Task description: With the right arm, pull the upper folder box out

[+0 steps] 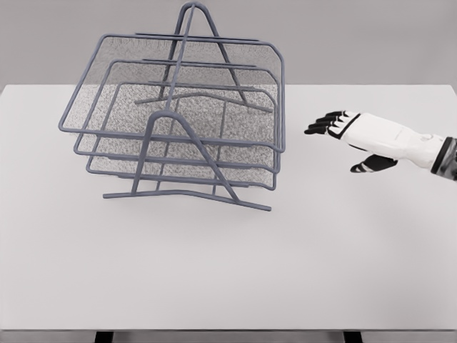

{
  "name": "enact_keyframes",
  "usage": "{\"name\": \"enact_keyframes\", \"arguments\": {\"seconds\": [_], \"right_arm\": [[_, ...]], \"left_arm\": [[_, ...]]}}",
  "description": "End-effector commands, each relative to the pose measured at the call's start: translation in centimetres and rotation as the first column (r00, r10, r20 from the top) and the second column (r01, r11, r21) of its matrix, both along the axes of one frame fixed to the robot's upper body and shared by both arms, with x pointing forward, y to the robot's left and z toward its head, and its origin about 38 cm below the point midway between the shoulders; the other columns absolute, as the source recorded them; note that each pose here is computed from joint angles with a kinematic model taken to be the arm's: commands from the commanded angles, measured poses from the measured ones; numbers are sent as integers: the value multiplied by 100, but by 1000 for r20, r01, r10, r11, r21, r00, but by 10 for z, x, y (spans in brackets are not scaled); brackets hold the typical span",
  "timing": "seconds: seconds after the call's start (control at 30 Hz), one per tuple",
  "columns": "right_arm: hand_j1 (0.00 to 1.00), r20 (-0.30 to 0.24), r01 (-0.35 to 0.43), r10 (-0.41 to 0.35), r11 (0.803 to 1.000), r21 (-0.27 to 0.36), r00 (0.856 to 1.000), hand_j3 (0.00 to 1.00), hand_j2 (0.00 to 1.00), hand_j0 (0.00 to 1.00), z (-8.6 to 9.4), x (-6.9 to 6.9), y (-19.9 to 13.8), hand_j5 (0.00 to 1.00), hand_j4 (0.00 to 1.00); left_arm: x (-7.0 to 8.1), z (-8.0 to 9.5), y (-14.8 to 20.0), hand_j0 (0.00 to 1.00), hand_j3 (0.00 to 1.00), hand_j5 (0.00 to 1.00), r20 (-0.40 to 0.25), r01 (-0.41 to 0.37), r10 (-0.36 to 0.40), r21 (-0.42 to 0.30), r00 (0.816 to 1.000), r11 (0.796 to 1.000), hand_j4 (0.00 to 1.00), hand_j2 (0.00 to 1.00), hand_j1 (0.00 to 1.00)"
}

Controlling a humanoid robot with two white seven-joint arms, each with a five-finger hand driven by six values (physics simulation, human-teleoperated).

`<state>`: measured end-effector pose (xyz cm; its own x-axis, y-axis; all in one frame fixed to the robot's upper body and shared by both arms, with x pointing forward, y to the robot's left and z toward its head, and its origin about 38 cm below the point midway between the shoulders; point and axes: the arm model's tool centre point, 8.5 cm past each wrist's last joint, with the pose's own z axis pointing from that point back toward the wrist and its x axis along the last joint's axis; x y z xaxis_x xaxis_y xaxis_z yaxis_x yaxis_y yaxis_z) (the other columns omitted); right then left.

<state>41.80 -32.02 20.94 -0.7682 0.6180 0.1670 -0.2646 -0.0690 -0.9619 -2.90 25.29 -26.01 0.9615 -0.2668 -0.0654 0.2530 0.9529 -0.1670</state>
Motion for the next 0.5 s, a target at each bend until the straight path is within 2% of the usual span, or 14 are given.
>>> {"name": "enact_keyframes", "arguments": {"seconds": [0.0,0.03,0.07,0.1,0.17,0.23,0.3,0.4,0.47], "right_arm": [[100,-10,-8,8,1000,-1,1000,100,100,100,-3,-1,2,100,100],[100,12,-26,26,1000,-18,1000,100,100,100,8,3,5,100,100],[100,49,-32,36,996,-85,998,100,100,100,15,8,6,100,100],[100,82,-43,53,992,-120,995,100,100,100,20,12,12,100,100],[100,126,-65,82,989,-134,989,100,100,100,29,16,25,100,100],[100,164,-105,124,987,-124,979,100,100,100,39,23,50,100,100],[100,238,-144,174,980,-135,956,100,100,100,59,34,79,100,100],[100,269,-179,201,978,-105,942,100,100,100,70,37,100,100,100],[100,248,-226,244,969,-98,938,100,100,100,58,34,122,100,100]], "left_arm": [[0,0,0,100,100,100,-2,1,-1,0,1000,1000,100,100,100],[0,0,0,100,100,100,1,1,-1,-1,1000,1000,100,100,100],[0,0,0,100,100,100,0,0,0,0,1000,1000,100,100,100],[0,0,0,100,100,100,-2,1,-1,0,1000,1000,100,100,100],[0,0,0,100,100,100,-1,0,0,0,1000,1000,100,100,100],[0,0,0,100,100,100,-1,0,0,0,1000,1000,100,100,100],[0,0,0,100,100,100,0,1,-1,0,1000,1000,100,100,100],[0,0,0,100,100,100,-2,1,-1,0,1000,1000,100,100,100],[0,0,0,100,100,100,-2,1,-1,0,1000,1000,100,100,100]]}}
